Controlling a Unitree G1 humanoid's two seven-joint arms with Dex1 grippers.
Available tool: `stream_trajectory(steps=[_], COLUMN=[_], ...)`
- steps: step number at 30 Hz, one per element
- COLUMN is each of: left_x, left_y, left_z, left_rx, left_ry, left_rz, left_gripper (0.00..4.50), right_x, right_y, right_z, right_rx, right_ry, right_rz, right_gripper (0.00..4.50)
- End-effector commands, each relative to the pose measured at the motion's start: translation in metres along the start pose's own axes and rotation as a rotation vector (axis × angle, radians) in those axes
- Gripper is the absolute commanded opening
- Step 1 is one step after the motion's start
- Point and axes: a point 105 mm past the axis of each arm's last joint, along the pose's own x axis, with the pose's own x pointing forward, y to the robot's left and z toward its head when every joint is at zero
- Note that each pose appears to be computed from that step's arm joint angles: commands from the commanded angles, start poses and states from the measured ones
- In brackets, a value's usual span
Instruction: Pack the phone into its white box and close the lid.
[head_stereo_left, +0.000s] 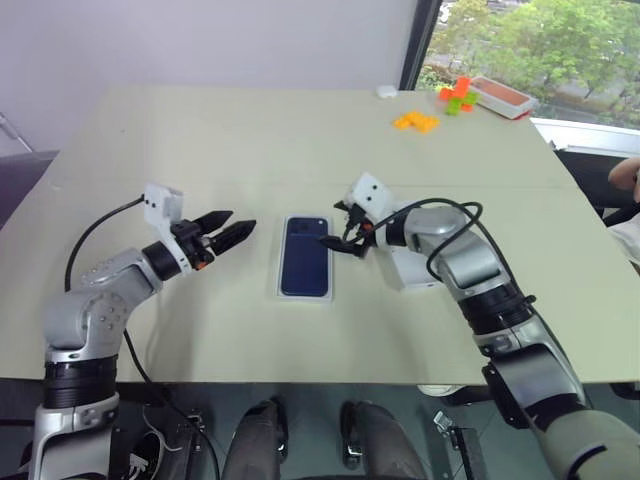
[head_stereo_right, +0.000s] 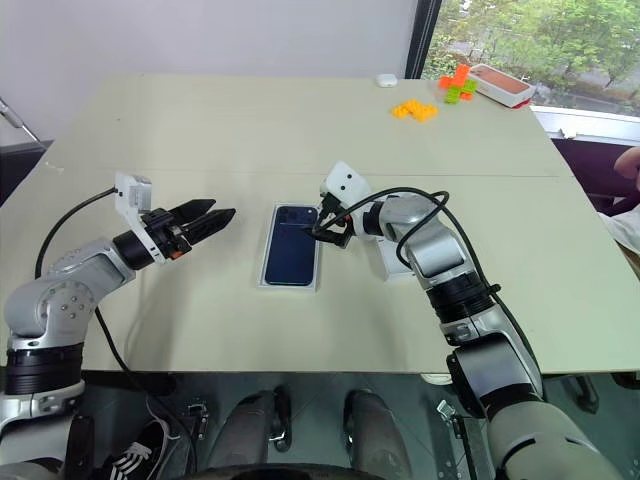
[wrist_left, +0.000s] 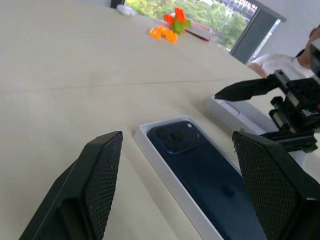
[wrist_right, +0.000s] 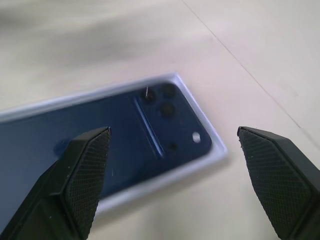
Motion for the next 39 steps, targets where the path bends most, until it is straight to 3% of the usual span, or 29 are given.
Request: stream_trajectory(steps=[1,2,5,10,11,12,15,19,30,39], left_x=[0.001,0.001,0.004,0.007,0.008,0.009,0.013,0.023,0.064,0.076], left_y=[0.000,0.001,0.002,0.007,0.009,0.010,0.017,-0.001,-0.029,-0.060], left_z=[-0.004,-0.006,-0.007,-0.018,-0.023,-0.028,-0.041,-0.056,-0.064,-0.072], left_rx=[0.017,0.017,-0.011,0.003,0.000,-0.006,0.093,0.059,0.029,0.006], left_ry=[0.020,0.027,0.022,0.085,0.109,0.130,0.192,0.246,0.245,0.274], left_rz=[0.012,0.017,0.013,0.022,0.029,0.035,0.099,0.011,-0.083,-0.205], left_gripper=[3.70,3.70,2.85,0.17,0.00,0.00,0.00,0.00,0.00,0.00], right_x=[-0.007,-0.007,-0.009,-0.011,-0.011,-0.011,-0.010,-0.007,-0.008,-0.028], right_y=[-0.003,-0.003,-0.003,-0.003,-0.004,-0.004,-0.001,0.007,0.023,0.016], right_z=[0.011,0.010,0.002,-0.009,-0.010,-0.012,-0.022,-0.033,-0.046,-0.059], right_rx=[-0.023,-0.020,0.002,-0.047,-0.058,-0.075,-0.117,-0.140,-0.142,-0.136], right_ry=[-0.039,-0.035,-0.006,0.039,0.047,0.059,0.106,0.138,0.175,0.230], right_rz=[-0.013,-0.013,-0.014,-0.026,-0.028,-0.029,-0.021,-0.002,0.059,0.046], right_gripper=[4.27,4.27,3.41,0.78,0.24,0.05,0.05,0.05,0.05,0.05])
